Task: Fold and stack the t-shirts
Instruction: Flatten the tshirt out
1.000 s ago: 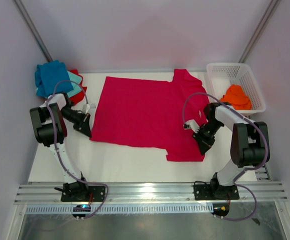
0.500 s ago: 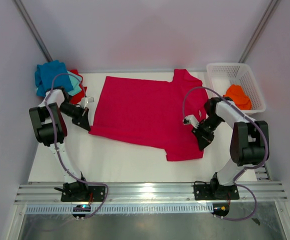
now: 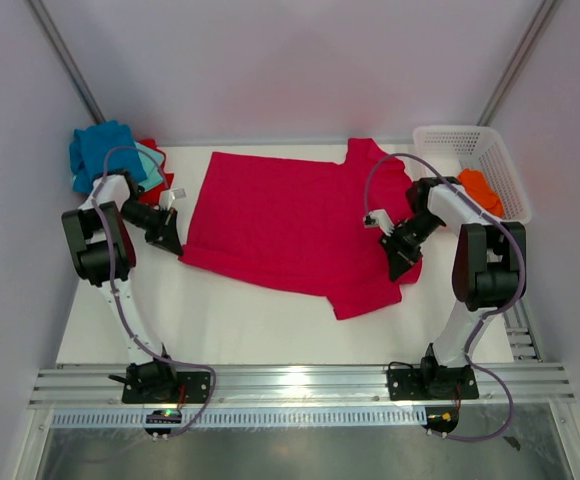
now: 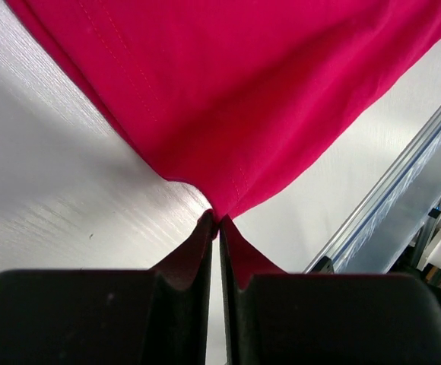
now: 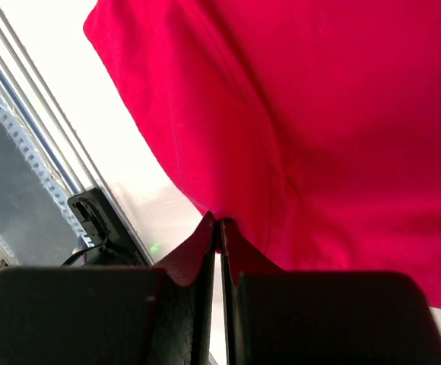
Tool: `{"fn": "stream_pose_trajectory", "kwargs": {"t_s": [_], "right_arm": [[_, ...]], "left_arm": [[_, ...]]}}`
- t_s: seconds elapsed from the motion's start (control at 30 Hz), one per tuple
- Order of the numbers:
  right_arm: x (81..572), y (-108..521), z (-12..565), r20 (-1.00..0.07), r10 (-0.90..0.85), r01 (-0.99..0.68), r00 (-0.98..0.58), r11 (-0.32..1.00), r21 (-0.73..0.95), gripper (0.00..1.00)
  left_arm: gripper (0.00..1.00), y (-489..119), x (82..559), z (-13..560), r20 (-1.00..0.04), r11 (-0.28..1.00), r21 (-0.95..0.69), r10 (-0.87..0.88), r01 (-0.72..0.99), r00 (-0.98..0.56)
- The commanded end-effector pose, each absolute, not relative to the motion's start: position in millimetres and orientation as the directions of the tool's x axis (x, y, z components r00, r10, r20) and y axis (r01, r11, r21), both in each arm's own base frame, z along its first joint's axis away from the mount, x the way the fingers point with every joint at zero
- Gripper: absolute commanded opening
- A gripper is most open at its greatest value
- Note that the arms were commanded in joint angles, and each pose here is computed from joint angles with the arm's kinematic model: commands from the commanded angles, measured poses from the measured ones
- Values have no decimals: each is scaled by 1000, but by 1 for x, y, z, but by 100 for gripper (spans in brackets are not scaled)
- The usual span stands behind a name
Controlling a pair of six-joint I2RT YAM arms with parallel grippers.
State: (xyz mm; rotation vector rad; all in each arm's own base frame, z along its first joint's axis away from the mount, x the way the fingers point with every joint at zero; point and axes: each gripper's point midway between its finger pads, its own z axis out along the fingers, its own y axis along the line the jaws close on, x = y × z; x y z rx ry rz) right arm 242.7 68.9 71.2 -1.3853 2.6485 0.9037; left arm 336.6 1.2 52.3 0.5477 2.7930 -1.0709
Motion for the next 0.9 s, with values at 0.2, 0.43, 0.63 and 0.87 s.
{"fn": "stream_pose_trajectory", "kwargs": {"t_s": [0.2,0.43,0.63,0.87], "right_arm": [[235,67,84,-293,-742,-756,-604,416,505,7],[195,52,94,-216,-805,-754,-553,372,541,7],[183,35,101,-143,-845,-766,-515,379,519,7],[193,32,102,-154,-848,-793,-507,390,468,7]], "left_arm": [[19,1,310,68,-180,671,-638,347,378,-920],[2,5,276,90,-120,624,-665,455,411,-883],[0,13,266,99,-89,630,-645,499,432,-862],[0,7,267,103,-119,615,-657,486,436,-866]]}}
